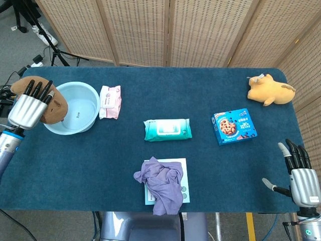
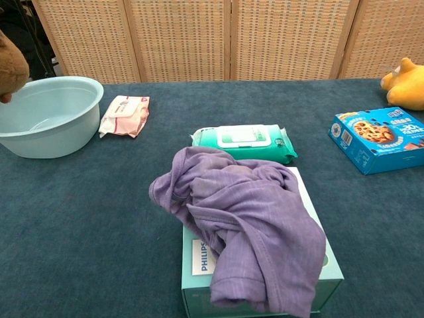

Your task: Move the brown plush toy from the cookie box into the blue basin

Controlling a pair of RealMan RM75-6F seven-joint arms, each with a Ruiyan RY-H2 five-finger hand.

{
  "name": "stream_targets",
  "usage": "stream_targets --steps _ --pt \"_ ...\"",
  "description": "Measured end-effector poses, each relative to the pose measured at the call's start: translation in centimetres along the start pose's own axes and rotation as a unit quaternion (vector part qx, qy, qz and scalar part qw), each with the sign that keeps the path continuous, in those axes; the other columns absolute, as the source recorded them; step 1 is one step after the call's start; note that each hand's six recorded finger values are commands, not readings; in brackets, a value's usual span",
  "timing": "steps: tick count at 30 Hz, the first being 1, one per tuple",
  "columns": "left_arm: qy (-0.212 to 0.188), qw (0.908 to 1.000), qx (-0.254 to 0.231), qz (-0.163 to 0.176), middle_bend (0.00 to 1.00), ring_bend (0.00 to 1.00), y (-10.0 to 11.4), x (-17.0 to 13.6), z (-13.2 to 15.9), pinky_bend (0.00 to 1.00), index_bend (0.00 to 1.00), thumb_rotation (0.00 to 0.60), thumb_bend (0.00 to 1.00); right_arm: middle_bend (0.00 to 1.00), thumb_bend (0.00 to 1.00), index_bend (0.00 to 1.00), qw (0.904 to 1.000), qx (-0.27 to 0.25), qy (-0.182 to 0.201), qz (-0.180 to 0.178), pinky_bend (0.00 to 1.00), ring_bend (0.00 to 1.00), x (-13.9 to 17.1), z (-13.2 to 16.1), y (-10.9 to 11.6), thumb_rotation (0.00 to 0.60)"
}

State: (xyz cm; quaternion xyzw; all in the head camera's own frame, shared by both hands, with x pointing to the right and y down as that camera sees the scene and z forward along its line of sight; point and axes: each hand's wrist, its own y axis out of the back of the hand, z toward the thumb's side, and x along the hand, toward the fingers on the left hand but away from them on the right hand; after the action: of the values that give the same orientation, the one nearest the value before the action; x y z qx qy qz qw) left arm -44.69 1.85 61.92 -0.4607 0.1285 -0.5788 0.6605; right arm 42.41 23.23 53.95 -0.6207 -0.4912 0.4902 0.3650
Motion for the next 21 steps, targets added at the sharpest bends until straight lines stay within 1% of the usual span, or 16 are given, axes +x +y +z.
stream_targets --steps 3,6,12,17,21 --pt "0.003 1.0000 -0.007 0.002 0.00 0.00 0.0 0.3 0.8 0.00 0.01 0.600 0.06 0.00 0.00 0.00 1.0000 -0.003 -0.001 -0.002 0.00 0.00 0.0 -0.1 0.1 0.600" --pt "0.006 0.9999 -0.012 0.008 0.00 0.00 0.2 0.6 1.4 0.00 0.00 0.600 0.02 0.00 0.00 0.00 1.0000 -0.004 -0.001 -0.003 0.00 0.00 0.0 -0.1 0.2 0.600" --pt "0.013 0.9994 -0.025 0.021 0.00 0.00 0.9 0.9 1.8 0.00 0.00 0.600 0.01 0.00 0.00 0.00 1.0000 -0.006 -0.002 -0.005 0.00 0.00 0.0 -0.3 0.4 0.600" --pt "0.028 0.9967 -0.065 0.039 0.00 0.00 2.0 0.5 1.6 0.00 0.00 0.600 0.04 0.00 0.00 0.00 1.0000 -0.007 -0.002 -0.007 0.00 0.00 0.0 -0.4 0.5 0.600" --pt "0.040 0.9901 -0.125 0.050 0.00 0.00 2.9 -0.6 2.1 0.00 0.00 0.600 0.04 0.00 0.00 0.00 1.0000 -0.007 0.002 -0.005 0.00 0.00 0.0 -0.3 0.3 0.600"
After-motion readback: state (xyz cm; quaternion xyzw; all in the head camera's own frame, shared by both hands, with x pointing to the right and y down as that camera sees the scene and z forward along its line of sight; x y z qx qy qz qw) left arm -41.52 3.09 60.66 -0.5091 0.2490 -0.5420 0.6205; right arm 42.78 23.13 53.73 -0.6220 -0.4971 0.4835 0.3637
